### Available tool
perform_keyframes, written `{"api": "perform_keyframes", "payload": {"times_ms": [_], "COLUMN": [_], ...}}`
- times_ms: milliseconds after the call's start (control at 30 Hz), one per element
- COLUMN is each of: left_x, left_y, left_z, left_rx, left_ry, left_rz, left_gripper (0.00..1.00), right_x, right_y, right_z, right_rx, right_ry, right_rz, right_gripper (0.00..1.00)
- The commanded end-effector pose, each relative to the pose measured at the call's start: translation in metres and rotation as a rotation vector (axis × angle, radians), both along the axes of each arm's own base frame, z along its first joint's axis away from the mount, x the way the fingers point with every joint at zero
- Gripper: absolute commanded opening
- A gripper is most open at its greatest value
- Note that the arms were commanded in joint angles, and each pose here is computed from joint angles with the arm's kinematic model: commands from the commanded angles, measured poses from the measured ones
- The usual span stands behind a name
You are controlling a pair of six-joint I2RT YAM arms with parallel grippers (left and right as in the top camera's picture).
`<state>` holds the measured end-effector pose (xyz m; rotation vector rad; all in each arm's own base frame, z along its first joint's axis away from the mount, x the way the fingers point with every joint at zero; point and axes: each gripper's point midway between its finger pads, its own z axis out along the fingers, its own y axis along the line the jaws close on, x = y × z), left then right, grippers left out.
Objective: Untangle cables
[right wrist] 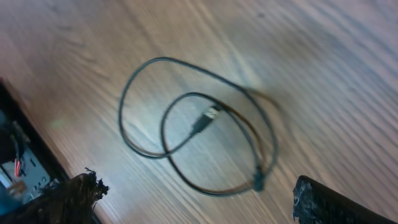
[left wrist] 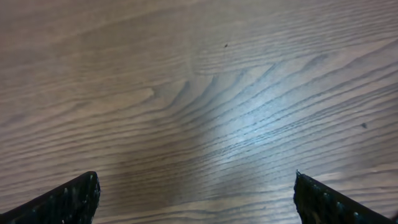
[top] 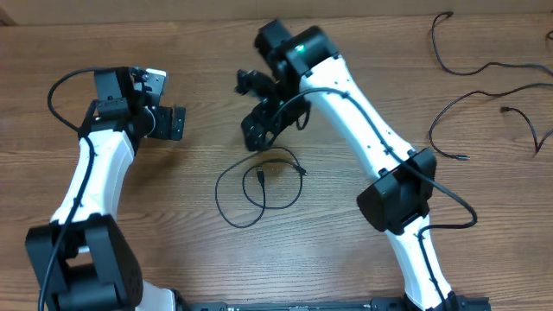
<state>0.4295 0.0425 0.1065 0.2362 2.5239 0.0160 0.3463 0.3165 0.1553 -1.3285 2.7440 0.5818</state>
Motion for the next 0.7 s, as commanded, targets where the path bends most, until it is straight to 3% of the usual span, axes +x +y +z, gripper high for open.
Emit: {"api": "perform_keyframes", "payload": {"times_ms": [0, 167, 367, 667], "left_x": [0.003, 0.005, 0.005, 0.005], "left_y": [0.002, 0.001, 0.001, 0.001], "left_z": [-0.01, -0.016, -0.016, -0.016], "left_rx": [-0.014, -0.017, -0.016, -0.016], "left_ry": [0.016, 0.02, 0.021, 0.021], "left_rz": [0.022, 0.017, 0.018, 0.018], "left_gripper": [0.99, 0.99, 1.0, 0.99], "right_x": [-0.011, -0.013, -0.002, 0.023], "right_y": [0.013, 0.024, -0.004, -0.019], "right_z": [-0.016, -0.037, -0.072, -0.113], "right_rx": [-0.057, -0.123, -0.28, -0.247], "right_ry": [-0.012, -0.056, -0.091, -0.091], "right_rz": [0.051, 0.089, 0.077, 0.017], "right_gripper": [1.0, 1.0, 1.0, 0.98]}}
